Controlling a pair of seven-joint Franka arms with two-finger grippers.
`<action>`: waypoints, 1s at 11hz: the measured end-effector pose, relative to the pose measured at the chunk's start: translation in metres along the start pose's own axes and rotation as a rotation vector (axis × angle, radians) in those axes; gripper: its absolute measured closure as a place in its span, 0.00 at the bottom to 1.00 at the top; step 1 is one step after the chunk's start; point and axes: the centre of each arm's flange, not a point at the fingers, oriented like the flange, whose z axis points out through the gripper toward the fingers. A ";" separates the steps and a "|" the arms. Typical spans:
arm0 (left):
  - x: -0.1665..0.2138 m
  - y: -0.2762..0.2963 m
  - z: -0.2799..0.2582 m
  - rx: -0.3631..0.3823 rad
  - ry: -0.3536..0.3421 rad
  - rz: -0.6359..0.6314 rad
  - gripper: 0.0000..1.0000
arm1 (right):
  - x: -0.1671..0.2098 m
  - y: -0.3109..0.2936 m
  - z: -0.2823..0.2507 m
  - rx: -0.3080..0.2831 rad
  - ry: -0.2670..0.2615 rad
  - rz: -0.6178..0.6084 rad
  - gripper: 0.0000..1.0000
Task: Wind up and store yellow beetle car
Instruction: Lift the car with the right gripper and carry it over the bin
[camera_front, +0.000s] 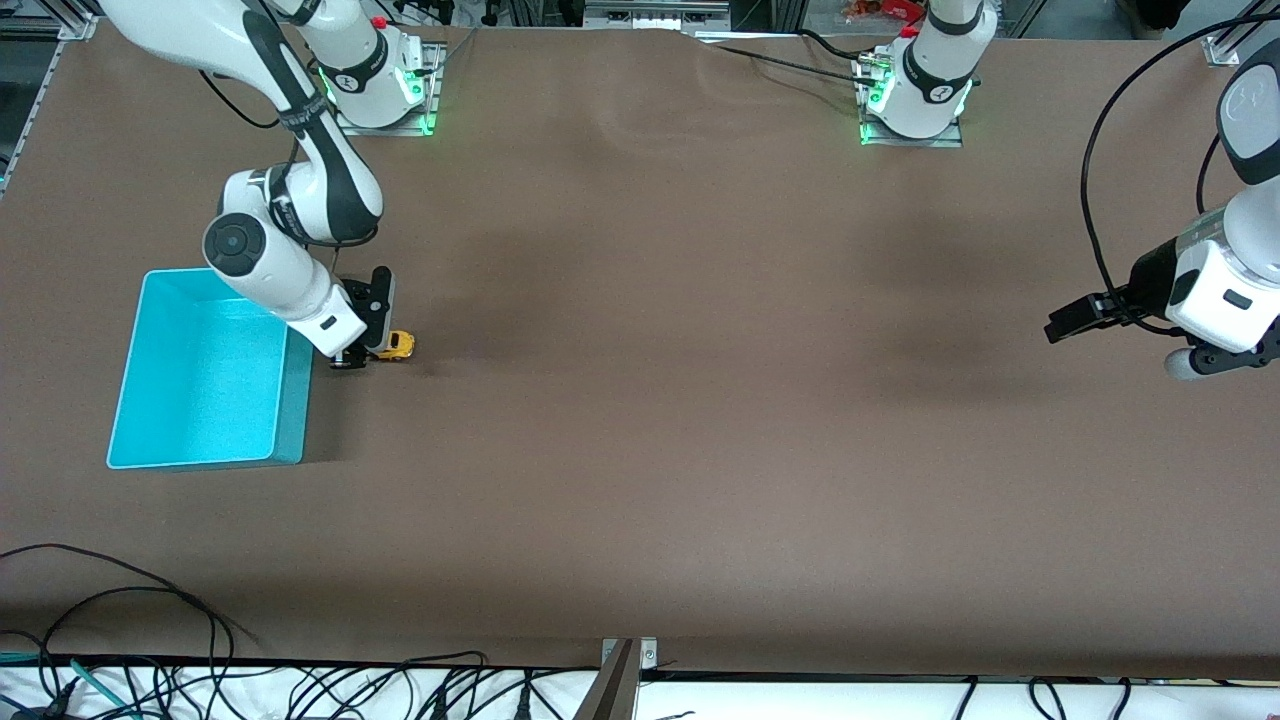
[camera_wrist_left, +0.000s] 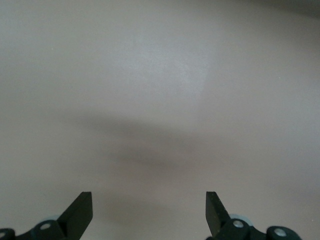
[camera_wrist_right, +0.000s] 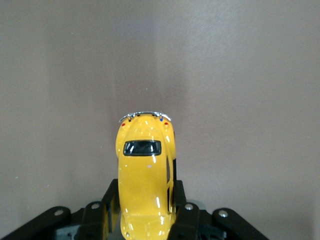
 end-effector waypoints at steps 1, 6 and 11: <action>0.001 0.000 -0.001 -0.001 0.003 0.027 0.00 | 0.001 0.001 -0.017 -0.007 -0.001 -0.002 0.55; 0.002 -0.001 0.000 -0.001 0.002 0.062 0.00 | 0.003 0.000 -0.112 0.001 -0.017 -0.004 0.55; 0.003 -0.002 0.001 0.000 0.000 0.061 0.00 | -0.059 0.014 -0.183 0.025 -0.026 -0.031 0.55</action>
